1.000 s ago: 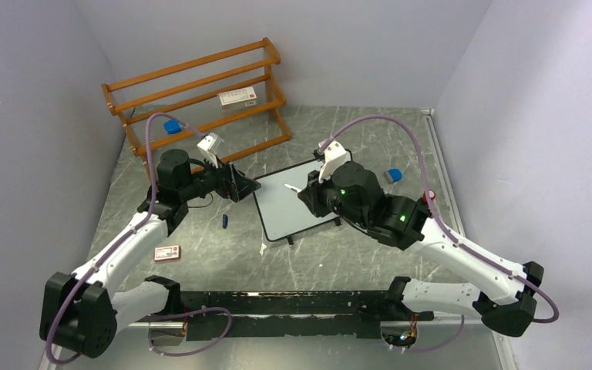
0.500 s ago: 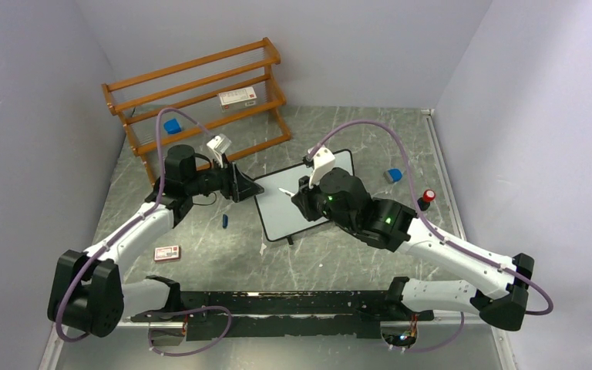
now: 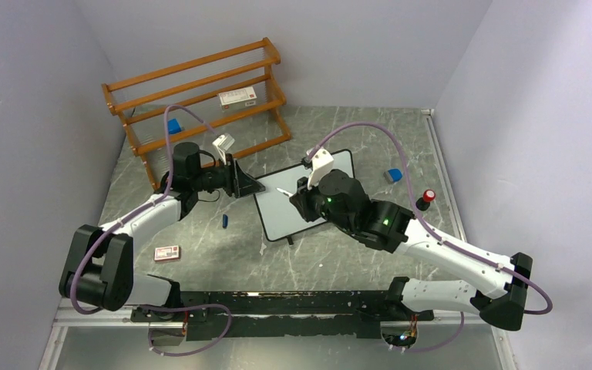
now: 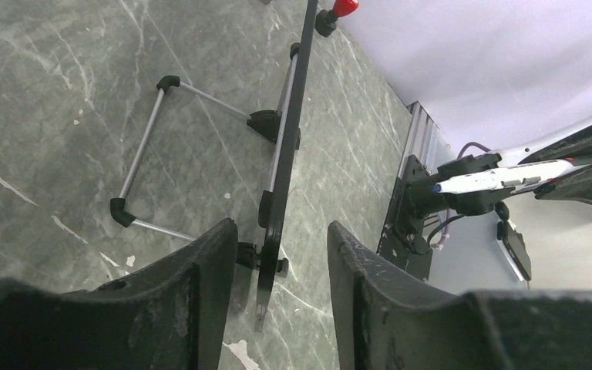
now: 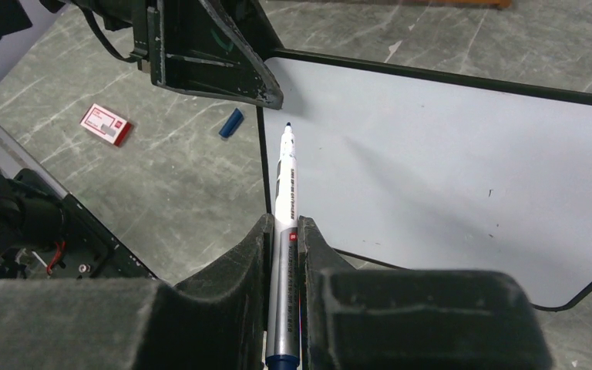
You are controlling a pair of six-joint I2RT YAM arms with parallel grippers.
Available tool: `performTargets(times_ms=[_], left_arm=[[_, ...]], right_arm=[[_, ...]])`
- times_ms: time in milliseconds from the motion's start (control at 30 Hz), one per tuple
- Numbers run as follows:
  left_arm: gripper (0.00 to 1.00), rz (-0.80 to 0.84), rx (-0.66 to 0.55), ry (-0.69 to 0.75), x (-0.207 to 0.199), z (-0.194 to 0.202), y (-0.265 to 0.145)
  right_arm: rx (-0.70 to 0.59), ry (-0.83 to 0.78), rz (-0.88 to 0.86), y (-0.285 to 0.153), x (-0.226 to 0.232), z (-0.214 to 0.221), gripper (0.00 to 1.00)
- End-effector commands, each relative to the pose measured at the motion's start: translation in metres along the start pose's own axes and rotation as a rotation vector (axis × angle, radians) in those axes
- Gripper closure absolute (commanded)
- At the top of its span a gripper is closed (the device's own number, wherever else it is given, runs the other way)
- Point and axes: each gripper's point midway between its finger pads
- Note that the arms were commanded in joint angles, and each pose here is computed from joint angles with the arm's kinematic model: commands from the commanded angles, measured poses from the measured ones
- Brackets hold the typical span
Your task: Write a sentence on the whiteboard
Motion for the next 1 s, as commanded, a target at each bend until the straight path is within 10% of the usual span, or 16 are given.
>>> performTargets(times_ms=[0,533,967], left_arm=[[0.52,0.067,-0.023,0.094,-0.012,-0.018,0.001],[0.93,0.07,0.005,0.112,0.002,-0.01,0.0],[0.95,0.016,0.039,0.202,0.01,-0.002,-0.006]], right_arm=[[-0.042,0.001,-0.007,0.001,0.004,-0.006,1.0],[-0.061,-0.038,-0.005,0.004,0.012,0.005,1.0],[-0.057,-0.083,0.071,0.005,0.016,0.015,1.0]])
Point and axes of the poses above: each gripper's point midway between its finger pads, its own y axis out along the fingers, its own x axis along the line the jaws close on, z = x × y, and after that the axes turned 4 degrees about -y, right-handed
